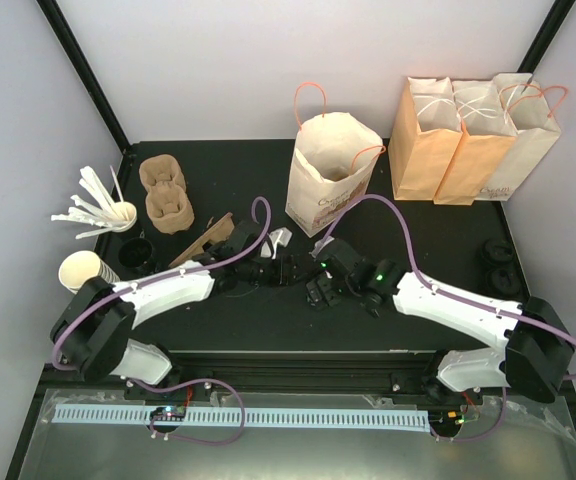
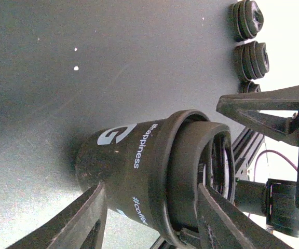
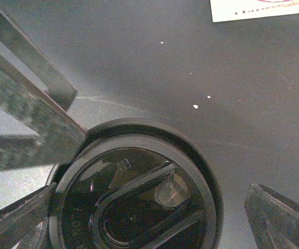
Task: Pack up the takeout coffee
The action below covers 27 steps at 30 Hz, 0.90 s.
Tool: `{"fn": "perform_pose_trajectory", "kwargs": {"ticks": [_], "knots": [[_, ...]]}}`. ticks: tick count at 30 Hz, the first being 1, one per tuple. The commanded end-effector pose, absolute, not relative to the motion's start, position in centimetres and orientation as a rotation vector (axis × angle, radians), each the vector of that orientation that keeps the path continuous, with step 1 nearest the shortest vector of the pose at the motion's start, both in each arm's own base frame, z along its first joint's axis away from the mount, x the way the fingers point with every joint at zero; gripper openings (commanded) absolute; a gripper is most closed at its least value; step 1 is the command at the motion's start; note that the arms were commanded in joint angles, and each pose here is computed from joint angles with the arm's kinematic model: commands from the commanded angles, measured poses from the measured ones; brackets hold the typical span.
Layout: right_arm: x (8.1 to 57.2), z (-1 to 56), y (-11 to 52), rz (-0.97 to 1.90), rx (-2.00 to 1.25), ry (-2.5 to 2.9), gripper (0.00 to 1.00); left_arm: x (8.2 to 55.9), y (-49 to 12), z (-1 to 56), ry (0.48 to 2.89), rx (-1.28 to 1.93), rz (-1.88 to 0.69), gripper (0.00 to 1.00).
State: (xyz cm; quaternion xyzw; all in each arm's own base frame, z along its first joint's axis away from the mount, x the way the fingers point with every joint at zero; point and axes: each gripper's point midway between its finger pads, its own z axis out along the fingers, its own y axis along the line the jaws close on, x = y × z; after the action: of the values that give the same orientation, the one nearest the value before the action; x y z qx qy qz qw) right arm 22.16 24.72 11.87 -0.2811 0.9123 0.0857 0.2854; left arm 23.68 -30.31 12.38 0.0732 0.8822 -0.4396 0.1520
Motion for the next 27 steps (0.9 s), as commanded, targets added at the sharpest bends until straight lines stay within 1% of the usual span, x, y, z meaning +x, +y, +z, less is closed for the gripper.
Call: {"fn": "perform_pose_trajectory", "kwargs": {"ticks": [1, 3, 5, 11, 18, 22, 27], "knots": [[22.6, 13.2, 25.9, 0.287, -0.749, 2.359, 0.99, 23.7, -31.4, 13.0, 2.525, 0.279, -1.319, 0.55], [22.5, 13.0, 25.9, 0.286, -0.753, 2.358, 0.99, 23.7, -31.6, 13.0, 2.521, 0.292, -1.335, 0.59], [22.4, 12.9, 25.9, 0.282, -0.758, 2.358, 0.99, 23.8, -31.8, 12.9, 2.526, 0.301, -1.338, 0.6], [22.3, 12.7, 26.0, 0.254, -0.766, 2.366, 0.99, 23.7, -31.8, 10.9, 2.6, 0.317, -1.298, 0.58], [22.2, 13.8, 25.9, 0.239, -0.76, 2.339, 0.99, 23.0, -30.6, 9.5, 2.642, 0.316, -1.213, 0.53], [22.2, 14.2, 25.7, 0.199, -0.763, 2.327, 0.99, 22.8, -30.2, 9.9, 2.62, 0.315, -1.206, 0.53], [22.1, 14.8, 25.8, 0.223, -0.747, 2.32, 0.99, 23.3, -30.0, 11.6, 2.558, 0.305, -1.194, 0.55]]}}
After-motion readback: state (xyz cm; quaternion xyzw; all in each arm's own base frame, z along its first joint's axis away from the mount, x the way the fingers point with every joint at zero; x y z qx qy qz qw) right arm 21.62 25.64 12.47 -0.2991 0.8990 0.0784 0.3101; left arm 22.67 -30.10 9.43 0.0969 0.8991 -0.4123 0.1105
